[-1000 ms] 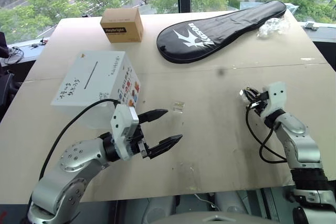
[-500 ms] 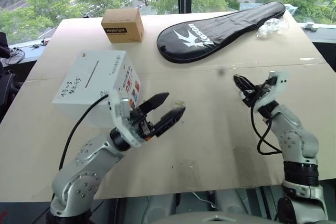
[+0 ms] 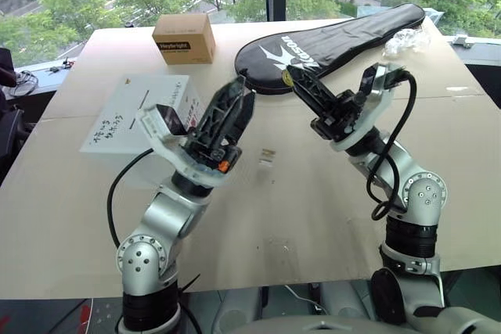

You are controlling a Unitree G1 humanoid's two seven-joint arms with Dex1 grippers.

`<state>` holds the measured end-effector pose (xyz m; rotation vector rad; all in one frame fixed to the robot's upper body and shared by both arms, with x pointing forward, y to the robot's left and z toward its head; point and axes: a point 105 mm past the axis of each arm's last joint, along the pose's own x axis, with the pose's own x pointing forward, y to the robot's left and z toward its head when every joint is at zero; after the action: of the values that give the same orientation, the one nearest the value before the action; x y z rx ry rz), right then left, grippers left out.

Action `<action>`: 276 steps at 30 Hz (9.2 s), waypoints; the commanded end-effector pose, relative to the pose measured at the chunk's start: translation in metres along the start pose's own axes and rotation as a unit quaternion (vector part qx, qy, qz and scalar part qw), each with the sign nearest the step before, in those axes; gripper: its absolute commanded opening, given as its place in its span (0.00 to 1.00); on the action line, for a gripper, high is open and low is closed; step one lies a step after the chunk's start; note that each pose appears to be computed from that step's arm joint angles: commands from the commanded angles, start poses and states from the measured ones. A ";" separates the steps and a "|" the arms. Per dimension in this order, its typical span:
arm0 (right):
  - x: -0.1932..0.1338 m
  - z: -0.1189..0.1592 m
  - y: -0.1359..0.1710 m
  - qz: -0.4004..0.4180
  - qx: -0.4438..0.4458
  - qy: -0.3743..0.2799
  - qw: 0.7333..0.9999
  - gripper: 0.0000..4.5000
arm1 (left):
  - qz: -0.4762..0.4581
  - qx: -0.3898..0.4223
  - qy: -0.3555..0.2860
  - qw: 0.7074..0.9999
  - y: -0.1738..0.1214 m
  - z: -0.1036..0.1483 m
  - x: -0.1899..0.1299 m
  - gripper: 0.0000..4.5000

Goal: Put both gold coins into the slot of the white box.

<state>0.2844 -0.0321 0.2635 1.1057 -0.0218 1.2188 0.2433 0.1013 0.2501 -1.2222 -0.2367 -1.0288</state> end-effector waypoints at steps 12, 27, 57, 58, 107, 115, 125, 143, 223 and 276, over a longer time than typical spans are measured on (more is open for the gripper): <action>0.009 -0.018 0.018 0.043 -0.017 0.046 0.998 0.00 | -0.009 0.007 0.039 0.999 -0.004 -0.017 0.005 0.59; 0.008 -0.023 0.021 0.051 -0.020 0.061 0.997 0.00 | -0.007 -0.001 0.035 0.999 -0.002 -0.017 0.006 0.25; 0.008 -0.018 0.017 0.034 -0.061 0.054 0.996 0.50 | 0.016 0.014 0.034 0.999 0.004 -0.014 0.004 0.00; 0.007 -0.015 0.015 0.030 -0.062 0.046 0.997 0.50 | 0.018 0.019 0.030 0.999 0.004 -0.011 0.004 0.00; -0.020 0.037 0.009 0.086 -0.485 0.234 0.839 0.50 | 0.541 0.550 0.135 0.622 0.017 0.140 -0.068 0.00; -0.022 0.036 0.008 0.080 -0.484 0.231 0.840 0.50 | 0.541 0.563 0.136 0.610 0.016 0.144 -0.067 0.00; -0.019 0.036 0.011 0.079 -0.488 0.226 0.839 0.50 | 0.534 0.553 0.153 0.621 0.020 0.136 -0.066 0.00; -0.022 0.038 0.006 0.072 -0.489 0.228 0.839 0.50 | 0.554 0.555 0.145 0.603 0.021 0.139 -0.076 0.00; -0.027 -0.076 -0.143 -0.046 -0.518 0.335 0.785 0.01 | 0.303 0.451 0.263 0.797 0.028 0.001 -0.165 0.72; -0.016 -0.079 -0.004 0.133 -0.143 0.284 0.939 0.14 | 0.056 0.111 0.053 0.991 -0.008 -0.013 -0.068 0.00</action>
<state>0.2443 0.0096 0.2035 0.4957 0.1259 1.6623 0.2002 0.1253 0.1940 -0.9895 -0.1349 -0.9148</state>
